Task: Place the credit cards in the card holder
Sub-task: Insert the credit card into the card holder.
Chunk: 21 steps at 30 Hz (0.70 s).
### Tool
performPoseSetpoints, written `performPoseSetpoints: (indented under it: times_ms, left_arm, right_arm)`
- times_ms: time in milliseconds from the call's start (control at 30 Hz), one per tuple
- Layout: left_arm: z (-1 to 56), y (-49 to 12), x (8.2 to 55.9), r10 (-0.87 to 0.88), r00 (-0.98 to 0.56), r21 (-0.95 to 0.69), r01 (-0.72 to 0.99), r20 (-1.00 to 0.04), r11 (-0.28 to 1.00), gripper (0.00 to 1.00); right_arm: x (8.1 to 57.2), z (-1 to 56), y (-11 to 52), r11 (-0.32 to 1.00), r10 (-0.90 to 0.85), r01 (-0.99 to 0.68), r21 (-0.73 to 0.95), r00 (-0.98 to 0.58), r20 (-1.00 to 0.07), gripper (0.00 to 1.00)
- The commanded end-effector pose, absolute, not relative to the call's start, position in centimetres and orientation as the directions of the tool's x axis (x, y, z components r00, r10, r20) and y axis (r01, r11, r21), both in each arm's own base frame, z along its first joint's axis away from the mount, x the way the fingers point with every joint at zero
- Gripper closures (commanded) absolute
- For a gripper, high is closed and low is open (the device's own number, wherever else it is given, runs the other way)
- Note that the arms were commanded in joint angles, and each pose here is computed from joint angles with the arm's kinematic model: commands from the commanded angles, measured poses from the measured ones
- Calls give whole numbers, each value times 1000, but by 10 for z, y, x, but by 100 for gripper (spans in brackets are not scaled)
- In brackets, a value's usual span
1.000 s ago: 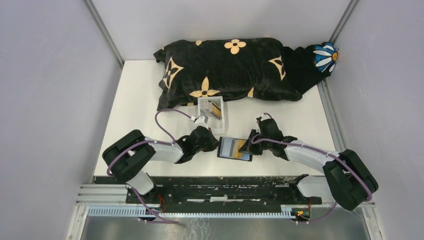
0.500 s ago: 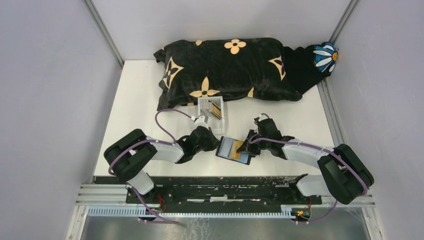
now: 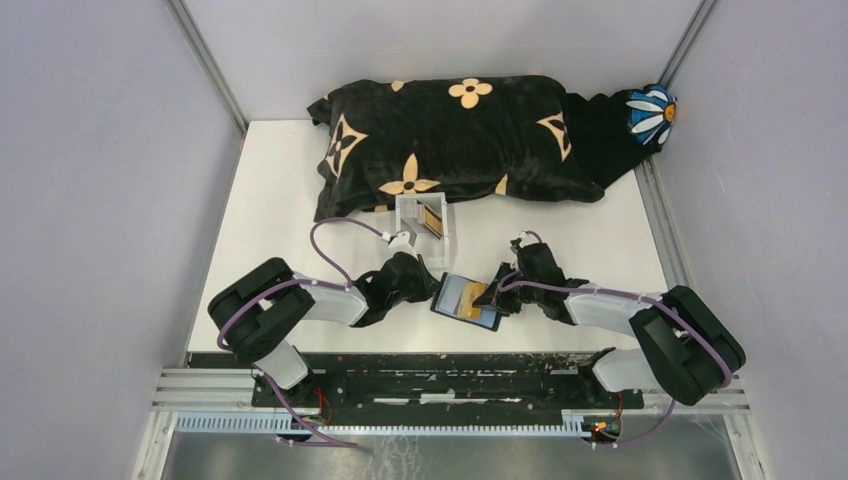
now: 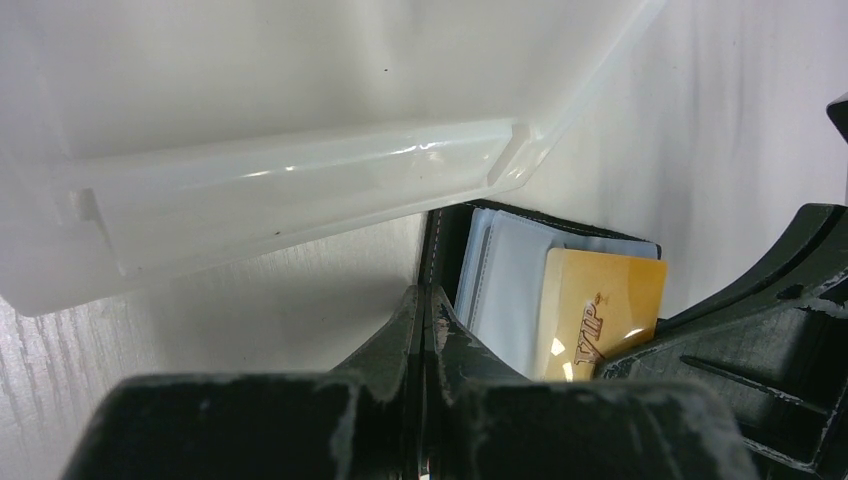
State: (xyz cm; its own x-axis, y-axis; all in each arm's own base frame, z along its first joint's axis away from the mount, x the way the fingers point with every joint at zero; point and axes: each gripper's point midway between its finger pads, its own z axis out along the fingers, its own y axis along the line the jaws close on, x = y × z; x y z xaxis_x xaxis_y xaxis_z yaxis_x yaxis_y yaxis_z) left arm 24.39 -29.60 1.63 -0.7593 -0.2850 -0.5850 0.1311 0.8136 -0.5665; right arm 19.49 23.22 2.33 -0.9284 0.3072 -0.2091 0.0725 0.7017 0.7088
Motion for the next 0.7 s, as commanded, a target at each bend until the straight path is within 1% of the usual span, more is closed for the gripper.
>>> performPoseSetpoints:
  times_ms: [0, 667]
  left_arm:
    - [-22, -276, 217, -159, -815, -454, 139, -557, 880, 97]
    - [-30, -275, 203, -140, -830, -445, 140, -540, 884, 97]
  right_arm:
    - [201, 4, 222, 742, 345, 105, 663, -907, -241, 99]
    - [212, 3, 230, 736, 364, 117, 667, -899, -244, 99]
